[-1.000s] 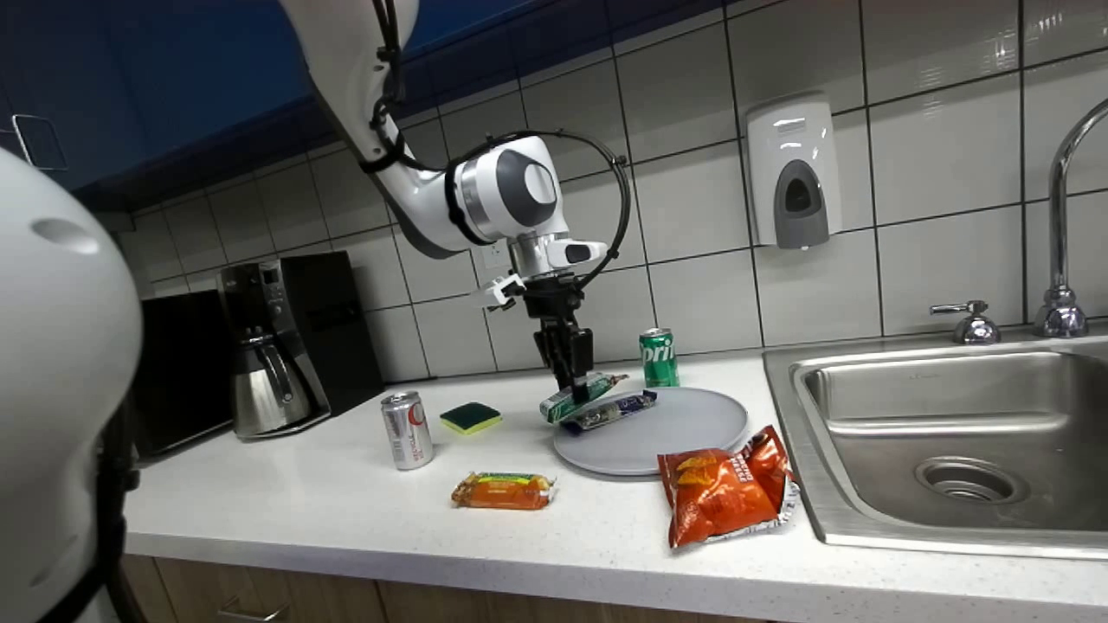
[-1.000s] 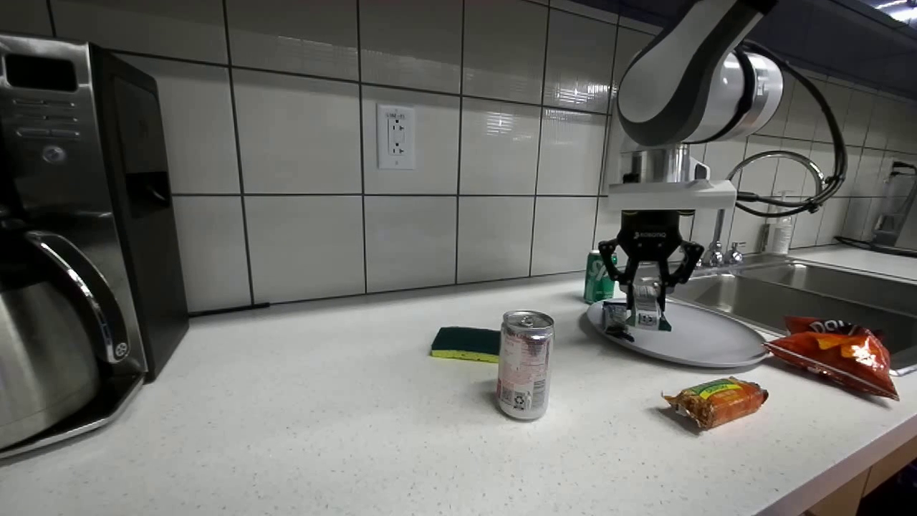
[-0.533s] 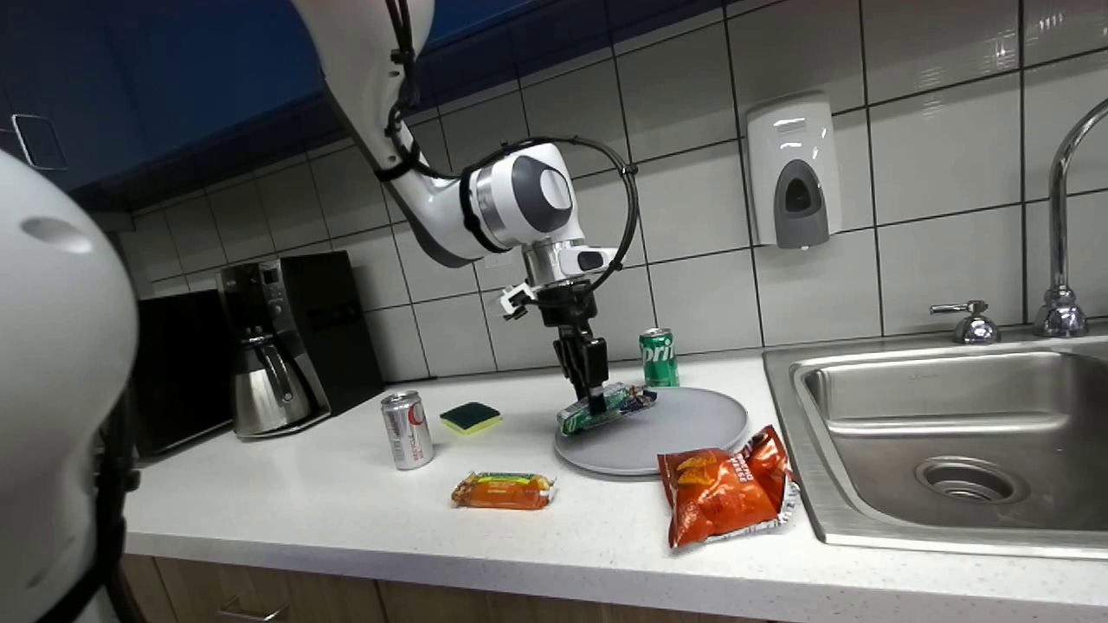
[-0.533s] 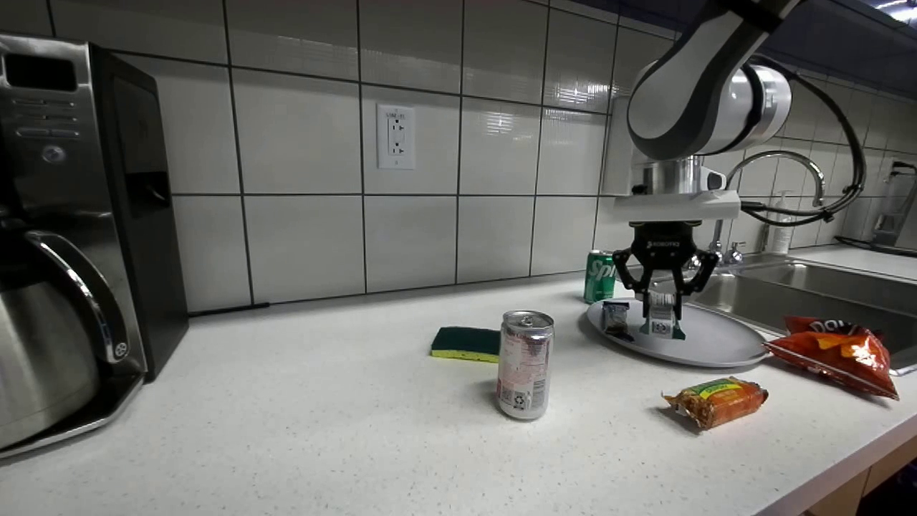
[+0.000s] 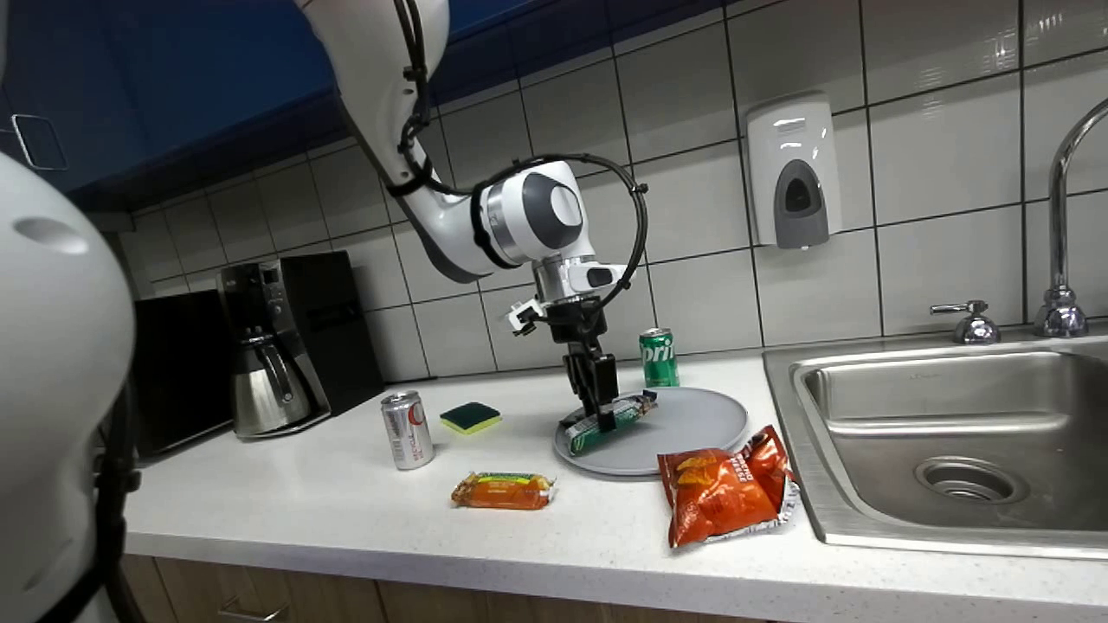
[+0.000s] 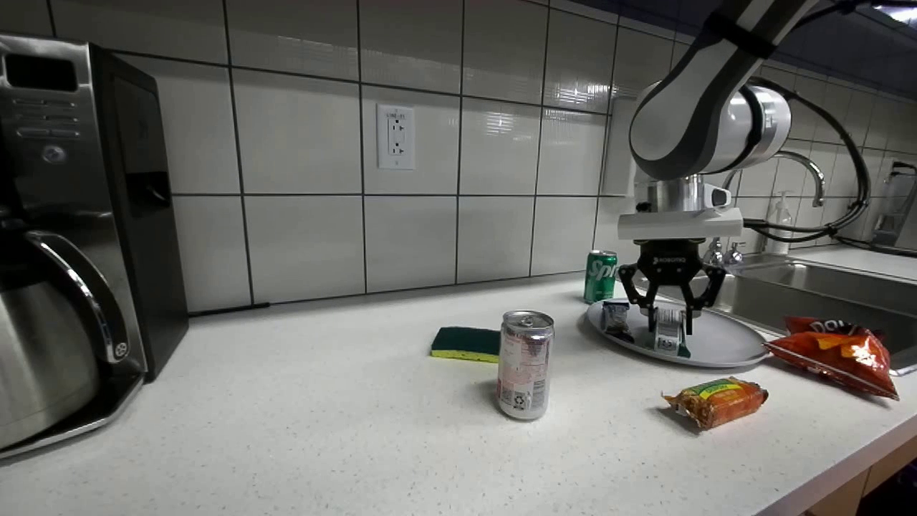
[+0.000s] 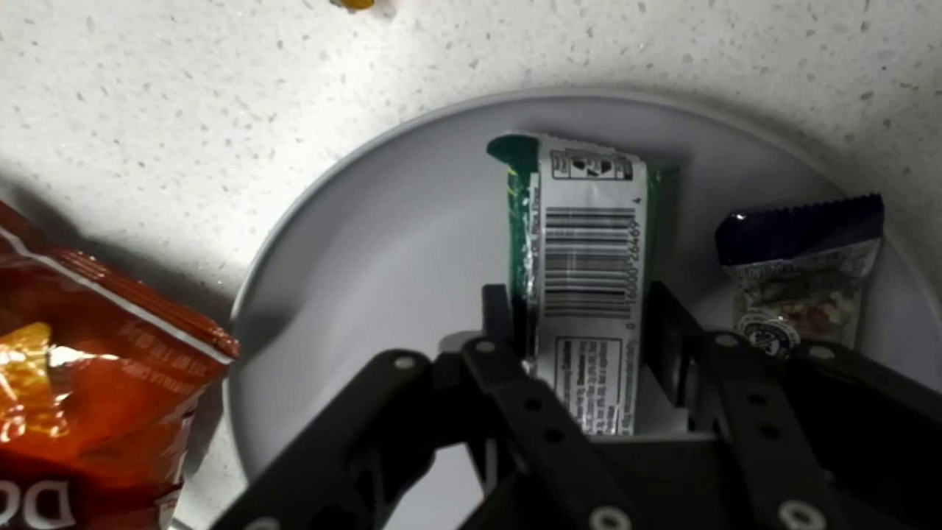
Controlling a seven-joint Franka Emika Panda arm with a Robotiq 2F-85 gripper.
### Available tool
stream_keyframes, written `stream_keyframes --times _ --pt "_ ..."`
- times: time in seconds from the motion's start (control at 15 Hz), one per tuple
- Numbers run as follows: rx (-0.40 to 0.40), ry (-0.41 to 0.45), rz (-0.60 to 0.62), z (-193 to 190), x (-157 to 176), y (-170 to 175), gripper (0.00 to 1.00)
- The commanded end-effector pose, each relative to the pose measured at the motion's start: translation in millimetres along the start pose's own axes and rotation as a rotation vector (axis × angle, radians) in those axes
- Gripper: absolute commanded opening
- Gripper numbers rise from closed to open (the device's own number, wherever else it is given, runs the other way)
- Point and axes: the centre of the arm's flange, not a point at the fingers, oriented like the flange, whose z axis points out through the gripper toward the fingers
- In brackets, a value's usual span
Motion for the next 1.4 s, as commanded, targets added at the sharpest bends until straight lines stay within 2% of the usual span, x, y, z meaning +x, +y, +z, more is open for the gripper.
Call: stream_keyframes --times 0.0,0.2,0.73,0.87,0.93,1.07,1.33 --pt "0.009 0.021 0.000 -10 -1 -1 0.80" --pt "0.017 0.027 -0.029 -19 -7 -5 1.00" --pt "0.050 0.031 -0.132 -42 -42 -30 1.00" --pt "0.066 0.018 -0.224 -46 -50 -38 1.00" --pt "0.053 0.032 -0.148 -34 -39 -42 1.00" --pt "0.059 0.034 -0.192 -37 -46 -47 1.00" --pt "0.059 0.035 -0.206 -38 -47 -47 1.00"
